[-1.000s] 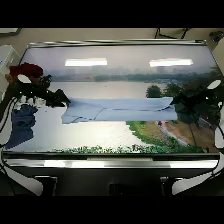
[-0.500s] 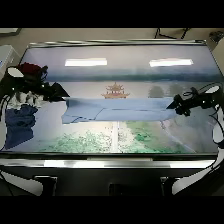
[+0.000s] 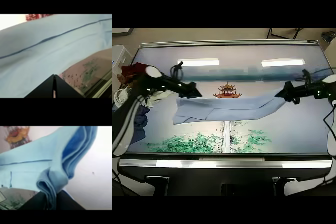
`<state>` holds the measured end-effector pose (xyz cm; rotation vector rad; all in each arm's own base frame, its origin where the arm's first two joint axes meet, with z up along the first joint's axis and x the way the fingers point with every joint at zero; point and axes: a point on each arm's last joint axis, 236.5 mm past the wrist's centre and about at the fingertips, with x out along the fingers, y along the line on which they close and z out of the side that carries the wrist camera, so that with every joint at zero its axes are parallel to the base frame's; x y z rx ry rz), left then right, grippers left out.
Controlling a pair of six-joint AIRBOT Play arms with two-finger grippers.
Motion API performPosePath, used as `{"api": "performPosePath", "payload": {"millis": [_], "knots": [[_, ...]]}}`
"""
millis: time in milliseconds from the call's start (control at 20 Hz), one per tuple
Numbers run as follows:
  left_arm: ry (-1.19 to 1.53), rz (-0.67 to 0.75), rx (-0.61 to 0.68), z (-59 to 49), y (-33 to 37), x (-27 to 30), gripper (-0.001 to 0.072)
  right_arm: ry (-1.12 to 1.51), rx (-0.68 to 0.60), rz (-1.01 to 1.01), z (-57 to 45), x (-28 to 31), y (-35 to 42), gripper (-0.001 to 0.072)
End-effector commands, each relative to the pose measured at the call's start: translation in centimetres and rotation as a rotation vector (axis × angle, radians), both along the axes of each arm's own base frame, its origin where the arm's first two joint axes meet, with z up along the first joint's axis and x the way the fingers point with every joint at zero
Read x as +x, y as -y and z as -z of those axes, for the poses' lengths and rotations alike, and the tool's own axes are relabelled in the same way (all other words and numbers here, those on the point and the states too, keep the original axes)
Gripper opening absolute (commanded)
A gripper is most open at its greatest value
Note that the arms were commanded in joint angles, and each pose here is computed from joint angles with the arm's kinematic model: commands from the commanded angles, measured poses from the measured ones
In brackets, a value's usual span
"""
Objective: Fold the clothes and pants, and hang the long-sleeved shirts on hangers.
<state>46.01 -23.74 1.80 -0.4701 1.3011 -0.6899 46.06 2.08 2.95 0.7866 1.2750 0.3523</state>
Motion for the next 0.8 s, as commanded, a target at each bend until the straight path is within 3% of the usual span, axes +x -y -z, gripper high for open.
{"api": "performPosePath", "payload": {"millis": [0, 250, 600, 750], "knots": [[-0.005, 0.033, 0.002, 3.1, 7.7, -1.6, 0.0023, 0.157, -0.021, -0.081, -8.4, -2.0, -5.1, 0.0044], [-0.174, 0.050, -0.109, 7.7, 16.1, -5.7, 0.0023, 0.349, -0.033, -0.177, -17.1, -6.4, -11.5, 0.0044], [-0.343, -0.281, -0.402, 8.5, 28.5, -6.8, 0.0022, 0.407, 0.012, -0.231, -20.9, -9.9, -16.3, 0.0045], [-0.293, -0.344, -0.420, 8.6, 29.1, -5.8, 0.0021, 0.345, -0.024, -0.176, -19.3, -9.1, -15.3, 0.0045]]}}
